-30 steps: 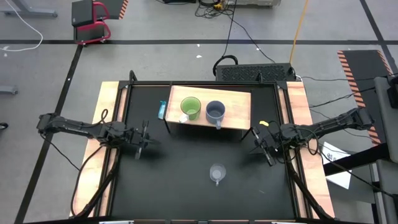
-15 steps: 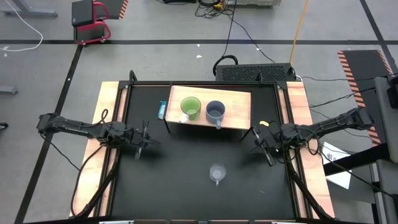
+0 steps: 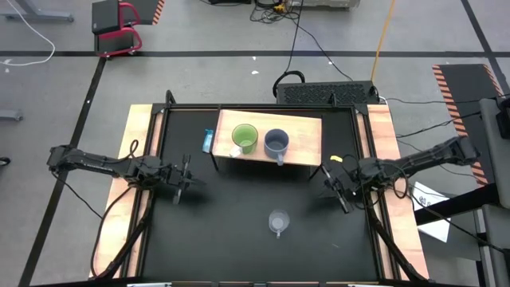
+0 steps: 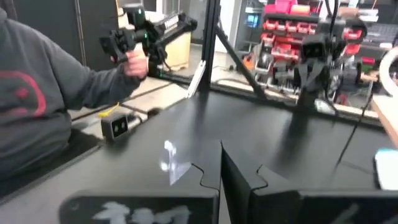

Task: Stack small to large cups/mugs on shelf
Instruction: Put the transparent cup on the shelf

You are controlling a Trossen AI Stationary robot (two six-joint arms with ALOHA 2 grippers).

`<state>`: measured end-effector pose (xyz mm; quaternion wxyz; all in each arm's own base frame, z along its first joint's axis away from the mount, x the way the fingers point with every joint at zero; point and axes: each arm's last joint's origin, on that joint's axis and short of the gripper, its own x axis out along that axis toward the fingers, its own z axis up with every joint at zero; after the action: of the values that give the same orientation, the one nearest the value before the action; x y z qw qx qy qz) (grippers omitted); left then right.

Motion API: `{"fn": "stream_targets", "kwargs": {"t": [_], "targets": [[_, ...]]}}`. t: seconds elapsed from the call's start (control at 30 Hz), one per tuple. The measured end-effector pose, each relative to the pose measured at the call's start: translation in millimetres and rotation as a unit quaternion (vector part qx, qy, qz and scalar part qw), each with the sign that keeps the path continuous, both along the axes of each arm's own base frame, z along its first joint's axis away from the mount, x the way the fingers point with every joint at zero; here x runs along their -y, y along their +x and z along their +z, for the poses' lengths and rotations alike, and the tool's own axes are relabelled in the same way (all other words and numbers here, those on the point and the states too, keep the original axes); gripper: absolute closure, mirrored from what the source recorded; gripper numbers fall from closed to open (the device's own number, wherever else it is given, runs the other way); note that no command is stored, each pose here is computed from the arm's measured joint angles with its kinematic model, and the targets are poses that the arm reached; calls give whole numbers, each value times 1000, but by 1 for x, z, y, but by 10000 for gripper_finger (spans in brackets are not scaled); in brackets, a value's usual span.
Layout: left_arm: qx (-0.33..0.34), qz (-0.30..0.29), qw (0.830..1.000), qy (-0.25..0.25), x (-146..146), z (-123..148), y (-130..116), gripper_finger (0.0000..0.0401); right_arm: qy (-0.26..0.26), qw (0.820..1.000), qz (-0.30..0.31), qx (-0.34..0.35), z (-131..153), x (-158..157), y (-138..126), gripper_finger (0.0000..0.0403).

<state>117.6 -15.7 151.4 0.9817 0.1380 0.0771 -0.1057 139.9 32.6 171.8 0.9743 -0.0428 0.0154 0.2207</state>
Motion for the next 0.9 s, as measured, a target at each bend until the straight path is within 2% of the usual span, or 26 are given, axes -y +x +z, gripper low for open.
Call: {"fn": "stream_targets", "kwargs": {"t": [0.3,0.63,0.9], "targets": [[2,-1,1000,4,0,0,0,399,-6,1000,12,-22,34,-10,32,403],[3,-1,1000,8,0,0,0,399,-30,996,41,-79,52,-31,73,403],[8,-1,1000,5,0,1,0,398,-11,995,42,-94,62,-40,98,403]]}}
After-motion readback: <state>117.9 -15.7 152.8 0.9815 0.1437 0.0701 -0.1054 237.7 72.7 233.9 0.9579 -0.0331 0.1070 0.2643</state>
